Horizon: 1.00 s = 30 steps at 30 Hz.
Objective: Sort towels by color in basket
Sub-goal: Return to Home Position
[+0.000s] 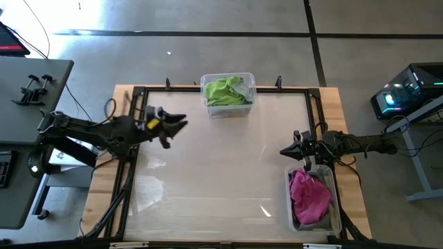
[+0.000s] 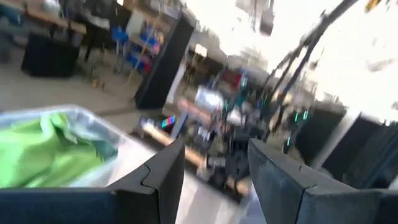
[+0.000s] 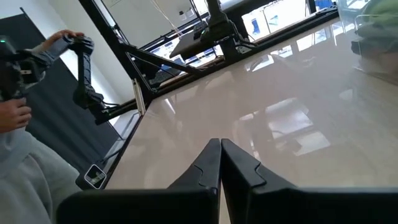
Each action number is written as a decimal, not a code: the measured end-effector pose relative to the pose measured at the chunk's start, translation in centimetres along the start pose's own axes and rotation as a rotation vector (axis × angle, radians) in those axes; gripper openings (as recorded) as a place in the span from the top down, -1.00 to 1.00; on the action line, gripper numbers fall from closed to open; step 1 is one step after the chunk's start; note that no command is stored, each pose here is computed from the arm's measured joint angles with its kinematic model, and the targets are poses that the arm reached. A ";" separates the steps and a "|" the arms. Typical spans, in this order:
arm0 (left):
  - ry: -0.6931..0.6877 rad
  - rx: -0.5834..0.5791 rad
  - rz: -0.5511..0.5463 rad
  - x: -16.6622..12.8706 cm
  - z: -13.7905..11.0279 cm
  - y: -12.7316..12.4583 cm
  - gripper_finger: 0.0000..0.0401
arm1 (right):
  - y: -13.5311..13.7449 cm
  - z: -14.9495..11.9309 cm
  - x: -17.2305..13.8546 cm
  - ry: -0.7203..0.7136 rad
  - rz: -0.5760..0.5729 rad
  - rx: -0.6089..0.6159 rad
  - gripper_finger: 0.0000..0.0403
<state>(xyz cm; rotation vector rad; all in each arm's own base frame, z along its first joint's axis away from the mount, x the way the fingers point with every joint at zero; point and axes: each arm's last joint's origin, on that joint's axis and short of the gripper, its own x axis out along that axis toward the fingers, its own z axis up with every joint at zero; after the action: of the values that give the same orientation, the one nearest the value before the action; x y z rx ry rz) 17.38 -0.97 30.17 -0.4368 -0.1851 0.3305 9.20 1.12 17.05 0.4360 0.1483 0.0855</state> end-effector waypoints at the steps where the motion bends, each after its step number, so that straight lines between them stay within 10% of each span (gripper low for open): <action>1: -0.032 -0.009 -0.005 -0.6 0.1 0.3 0.19 | 0.0 0.0 0.0 0.000 0.000 0.000 1.00; 19: -0.264 -0.121 -0.019 -7.4 -5.7 7.8 0.19 | 0.0 0.0 0.0 0.000 0.000 0.000 1.00; 30: -0.154 0.028 -0.075 -8.0 -6.7 9.1 0.19 | 0.0 0.0 0.0 0.001 0.000 0.000 1.00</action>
<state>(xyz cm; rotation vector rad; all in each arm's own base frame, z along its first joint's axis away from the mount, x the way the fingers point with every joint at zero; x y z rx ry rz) 9.13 1.47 19.36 -0.3761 -0.3462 0.2926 9.20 1.12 17.04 0.4357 0.1491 0.0856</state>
